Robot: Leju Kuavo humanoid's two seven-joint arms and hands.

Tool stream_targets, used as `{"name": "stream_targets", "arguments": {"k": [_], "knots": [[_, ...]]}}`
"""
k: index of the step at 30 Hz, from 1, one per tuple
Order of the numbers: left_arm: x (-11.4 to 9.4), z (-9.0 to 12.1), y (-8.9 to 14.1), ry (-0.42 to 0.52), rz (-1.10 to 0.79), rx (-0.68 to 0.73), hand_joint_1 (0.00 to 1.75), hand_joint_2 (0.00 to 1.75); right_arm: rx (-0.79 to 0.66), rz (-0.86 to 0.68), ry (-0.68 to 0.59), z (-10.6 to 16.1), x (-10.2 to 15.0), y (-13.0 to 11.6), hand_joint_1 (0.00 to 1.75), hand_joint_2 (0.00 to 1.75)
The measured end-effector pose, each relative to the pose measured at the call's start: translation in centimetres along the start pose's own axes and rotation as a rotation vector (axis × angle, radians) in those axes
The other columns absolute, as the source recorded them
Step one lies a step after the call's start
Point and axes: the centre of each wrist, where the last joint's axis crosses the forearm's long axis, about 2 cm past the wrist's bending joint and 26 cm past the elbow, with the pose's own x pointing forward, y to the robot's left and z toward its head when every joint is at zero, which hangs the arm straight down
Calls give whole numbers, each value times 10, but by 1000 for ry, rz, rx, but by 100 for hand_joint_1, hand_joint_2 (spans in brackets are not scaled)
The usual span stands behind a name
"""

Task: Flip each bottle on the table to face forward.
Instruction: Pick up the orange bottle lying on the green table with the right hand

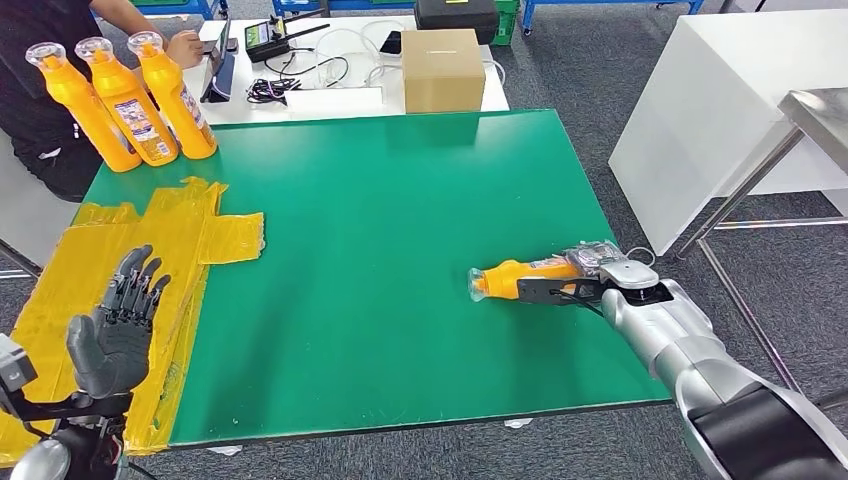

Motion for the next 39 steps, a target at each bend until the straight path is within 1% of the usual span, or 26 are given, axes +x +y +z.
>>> {"name": "stream_targets", "arguments": {"k": [1,2,5,6,12,17,22,26,28,30,32,34,36,39], "knots": [[0,-1,0,-1,2,-1,0,0,18,-3,-2,0,-1,1,0,175],[0,-3,0,-4,3,-2,0,0,34,-6,-3,0,-1,2,10,175],[1,-9,1,-14,7,1,0,0,59,-14,-4,0,-3,6,140,175],[1,-11,1,-15,9,2,0,0,62,-18,-5,0,-4,7,175,175],[-1,-11,5,-6,10,5,0,0,73,-34,-8,2,-13,11,175,175],[-2,-13,6,-7,13,2,0,0,85,-52,-10,2,-15,12,175,175],[-2,-17,7,-7,14,-6,0,0,89,-89,-17,2,-15,12,175,175],[-3,-17,7,-7,20,-7,0,0,69,-155,-34,2,-14,14,175,175],[-5,-14,6,-3,24,-7,0,87,41,-217,-57,3,-13,16,175,175],[-7,-9,6,10,26,-9,0,175,1,-349,-127,5,-9,15,175,175],[-9,-1,5,35,22,-7,0,175,-48,-544,-252,10,0,15,175,175],[-11,6,2,56,18,-4,0,175,-98,-716,-389,18,14,14,175,175],[-13,10,-4,66,18,-3,0,175,-148,-806,-498,29,35,15,175,175],[-16,20,-17,81,18,-7,0,175,-252,-844,-620,52,69,9,175,175]]}}
